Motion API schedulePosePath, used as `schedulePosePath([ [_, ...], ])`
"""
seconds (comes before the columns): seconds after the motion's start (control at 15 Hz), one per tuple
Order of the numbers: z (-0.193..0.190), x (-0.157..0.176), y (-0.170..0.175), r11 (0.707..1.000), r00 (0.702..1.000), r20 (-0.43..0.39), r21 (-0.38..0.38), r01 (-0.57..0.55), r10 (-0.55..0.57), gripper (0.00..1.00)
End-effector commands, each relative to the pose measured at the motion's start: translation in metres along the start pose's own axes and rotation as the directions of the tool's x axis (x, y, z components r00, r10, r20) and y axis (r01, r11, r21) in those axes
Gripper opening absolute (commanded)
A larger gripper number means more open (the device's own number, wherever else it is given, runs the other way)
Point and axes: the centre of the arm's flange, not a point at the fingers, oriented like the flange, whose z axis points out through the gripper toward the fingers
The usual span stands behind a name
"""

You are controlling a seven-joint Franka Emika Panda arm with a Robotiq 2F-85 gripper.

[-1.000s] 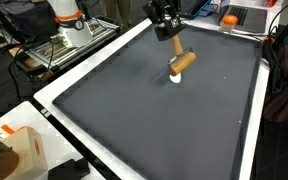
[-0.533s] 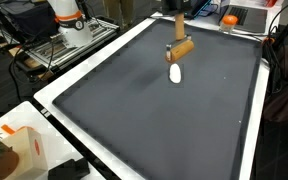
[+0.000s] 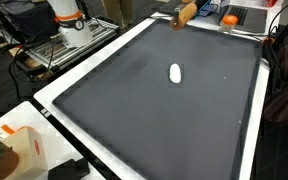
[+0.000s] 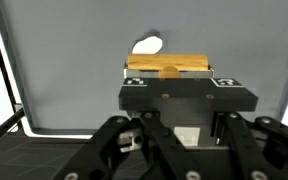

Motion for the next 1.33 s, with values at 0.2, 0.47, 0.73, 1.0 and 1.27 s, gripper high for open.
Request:
schedulePosePath([
  [0.2,0.013,0.013,0.006,0.991,0.991,0.005,-0.032,-0.131,0.131,0.22],
  [0.47,0.043,0.008,0.022,0.938,0.939,-0.014,-0.044,-0.343,0.343,0.22],
  [0.73,0.076,0.002,0.030,0.837,0.836,0.035,-0.022,-0.547,0.547,0.22],
  [1.0,0.100,0.005,0.016,0.708,0.709,0.067,0.030,-0.705,0.702,0.22],
  [1.27,0.113,0.012,0.011,0.669,0.667,0.073,-0.005,-0.743,0.741,0.47],
])
